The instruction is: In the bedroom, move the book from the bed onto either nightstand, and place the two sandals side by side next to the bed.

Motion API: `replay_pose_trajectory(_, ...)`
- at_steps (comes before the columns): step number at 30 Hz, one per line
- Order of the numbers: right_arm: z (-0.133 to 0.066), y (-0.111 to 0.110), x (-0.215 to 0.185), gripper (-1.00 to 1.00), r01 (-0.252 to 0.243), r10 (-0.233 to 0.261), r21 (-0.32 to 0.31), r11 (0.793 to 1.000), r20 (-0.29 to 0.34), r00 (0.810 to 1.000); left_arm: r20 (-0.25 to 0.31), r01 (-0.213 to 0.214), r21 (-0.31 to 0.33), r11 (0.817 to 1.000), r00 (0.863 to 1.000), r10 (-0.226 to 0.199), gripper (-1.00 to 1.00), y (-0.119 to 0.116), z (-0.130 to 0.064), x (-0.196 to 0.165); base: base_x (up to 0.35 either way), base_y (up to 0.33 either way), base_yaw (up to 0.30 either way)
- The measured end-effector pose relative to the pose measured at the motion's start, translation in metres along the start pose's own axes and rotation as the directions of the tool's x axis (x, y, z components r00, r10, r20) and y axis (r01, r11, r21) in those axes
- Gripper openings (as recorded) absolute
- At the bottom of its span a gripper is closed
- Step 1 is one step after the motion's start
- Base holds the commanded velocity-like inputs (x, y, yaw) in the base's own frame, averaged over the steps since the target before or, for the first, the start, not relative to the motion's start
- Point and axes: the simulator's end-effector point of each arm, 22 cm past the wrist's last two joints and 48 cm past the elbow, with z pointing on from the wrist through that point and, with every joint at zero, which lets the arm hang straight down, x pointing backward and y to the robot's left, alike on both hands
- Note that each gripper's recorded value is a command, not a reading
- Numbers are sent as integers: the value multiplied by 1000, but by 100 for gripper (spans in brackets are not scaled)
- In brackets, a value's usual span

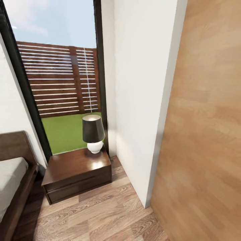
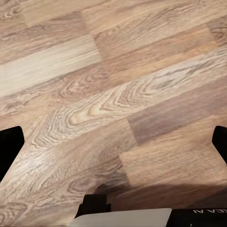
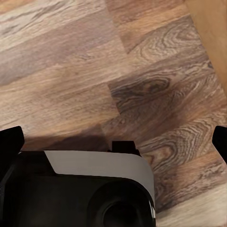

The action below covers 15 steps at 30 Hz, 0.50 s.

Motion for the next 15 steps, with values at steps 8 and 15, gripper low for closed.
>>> replay_pose_trajectory(8, 0, 0, 0, 100, 0, 0, 0, 1000, 0, 1000, 0, -1, 0, 1000, 1000, 1, 100, 0, 0, 0, 0, 0, 294)
replay_pose_trajectory(15, 0, 0, 0, 100, 0, 0, 0, 1000, 0, 1000, 0, 0, 0, 1000, 1000, 0, 100, 0, 0, 0, 0, 0, 294)
